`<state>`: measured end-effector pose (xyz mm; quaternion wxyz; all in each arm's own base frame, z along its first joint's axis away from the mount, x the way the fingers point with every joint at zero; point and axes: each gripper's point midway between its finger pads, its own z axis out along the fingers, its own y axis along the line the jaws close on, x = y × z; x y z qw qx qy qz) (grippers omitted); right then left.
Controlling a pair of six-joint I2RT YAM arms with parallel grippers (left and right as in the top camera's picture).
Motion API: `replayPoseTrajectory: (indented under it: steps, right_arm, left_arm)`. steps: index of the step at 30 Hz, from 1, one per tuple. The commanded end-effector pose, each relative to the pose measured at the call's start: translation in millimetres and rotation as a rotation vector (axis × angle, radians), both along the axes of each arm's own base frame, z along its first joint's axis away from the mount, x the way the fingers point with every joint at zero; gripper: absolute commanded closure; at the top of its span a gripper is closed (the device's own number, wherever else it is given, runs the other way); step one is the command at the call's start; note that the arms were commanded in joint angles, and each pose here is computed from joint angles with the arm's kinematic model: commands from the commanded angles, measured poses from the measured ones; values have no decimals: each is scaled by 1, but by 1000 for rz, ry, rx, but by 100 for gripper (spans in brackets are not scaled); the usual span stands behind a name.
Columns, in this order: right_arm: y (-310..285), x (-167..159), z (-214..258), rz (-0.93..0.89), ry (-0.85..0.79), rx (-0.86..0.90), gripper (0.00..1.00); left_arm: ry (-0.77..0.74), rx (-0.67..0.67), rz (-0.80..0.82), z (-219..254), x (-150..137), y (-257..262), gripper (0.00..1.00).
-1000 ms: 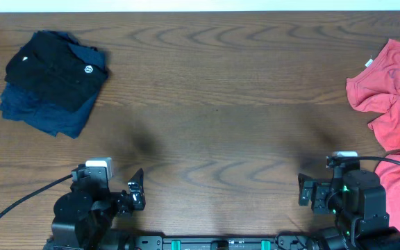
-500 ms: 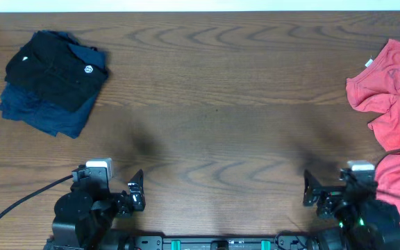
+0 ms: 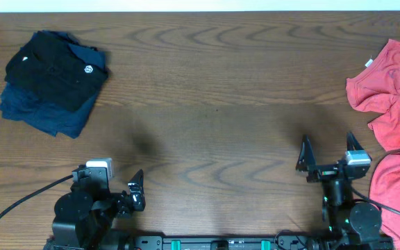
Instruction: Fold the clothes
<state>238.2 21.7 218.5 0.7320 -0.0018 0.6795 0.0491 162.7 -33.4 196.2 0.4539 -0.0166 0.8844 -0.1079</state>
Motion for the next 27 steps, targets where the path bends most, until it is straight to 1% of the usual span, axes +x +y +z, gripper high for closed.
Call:
replayPoseTrajectory:
  steps: [1,2,7,27]
  right_arm:
    - [1,6,-16,-3,-30,-58,1]
    - [1,6,-20,-4,-24,-62,1]
    - [2,7,-61,6,142,-88,1]
    - [2,7,-62,6,146,-89,1]
  left_arm:
    - [7,-5,15,-2,0,2,2]
    - [7,-5,15,-2,0,2,2]
    - [7,-5,16,-2,0,2,2]
    - [7,-5,16,-2,0,2,2]
